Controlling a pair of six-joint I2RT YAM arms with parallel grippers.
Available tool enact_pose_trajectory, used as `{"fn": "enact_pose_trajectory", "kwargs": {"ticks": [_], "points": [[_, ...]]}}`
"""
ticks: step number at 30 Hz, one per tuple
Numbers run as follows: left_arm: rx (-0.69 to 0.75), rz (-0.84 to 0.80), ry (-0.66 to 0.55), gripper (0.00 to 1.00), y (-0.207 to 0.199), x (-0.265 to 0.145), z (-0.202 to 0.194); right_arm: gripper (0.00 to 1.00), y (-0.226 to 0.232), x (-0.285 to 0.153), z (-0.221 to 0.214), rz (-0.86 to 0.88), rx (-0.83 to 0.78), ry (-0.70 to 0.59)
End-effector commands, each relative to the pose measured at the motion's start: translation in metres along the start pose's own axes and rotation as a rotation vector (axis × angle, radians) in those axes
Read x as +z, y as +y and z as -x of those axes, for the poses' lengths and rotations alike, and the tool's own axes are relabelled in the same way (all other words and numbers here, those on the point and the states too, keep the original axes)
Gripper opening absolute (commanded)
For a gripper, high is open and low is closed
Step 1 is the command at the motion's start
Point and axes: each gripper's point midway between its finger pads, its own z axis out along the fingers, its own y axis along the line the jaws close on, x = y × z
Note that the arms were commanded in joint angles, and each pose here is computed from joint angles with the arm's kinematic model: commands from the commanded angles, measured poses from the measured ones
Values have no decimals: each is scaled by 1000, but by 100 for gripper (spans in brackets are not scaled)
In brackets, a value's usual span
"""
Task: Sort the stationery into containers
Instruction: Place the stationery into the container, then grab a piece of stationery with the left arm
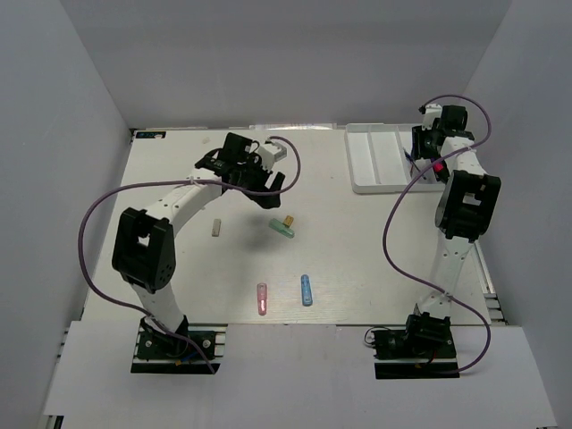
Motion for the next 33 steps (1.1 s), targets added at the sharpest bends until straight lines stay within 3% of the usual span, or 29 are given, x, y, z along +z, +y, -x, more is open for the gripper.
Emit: {"fn": "enact_pose_trajectory", "kwargs": {"ticks": [1, 9, 14, 23, 33], "points": [[212, -54, 2, 90, 6, -4, 7, 47, -4, -35, 50, -8, -21, -121], [610, -325, 101, 77, -13, 22, -34, 47, 67, -154, 100, 252, 7, -287], [722, -401, 75, 75, -16, 38, -49, 47, 111, -205, 79, 402, 50, -283], [748, -419, 75, 74, -11, 66, -65, 46, 158, -239, 15, 525, 96, -242], [839, -462, 135, 64, -31, 81, -95, 45, 173, -249, -2, 578, 122, -218]]}}
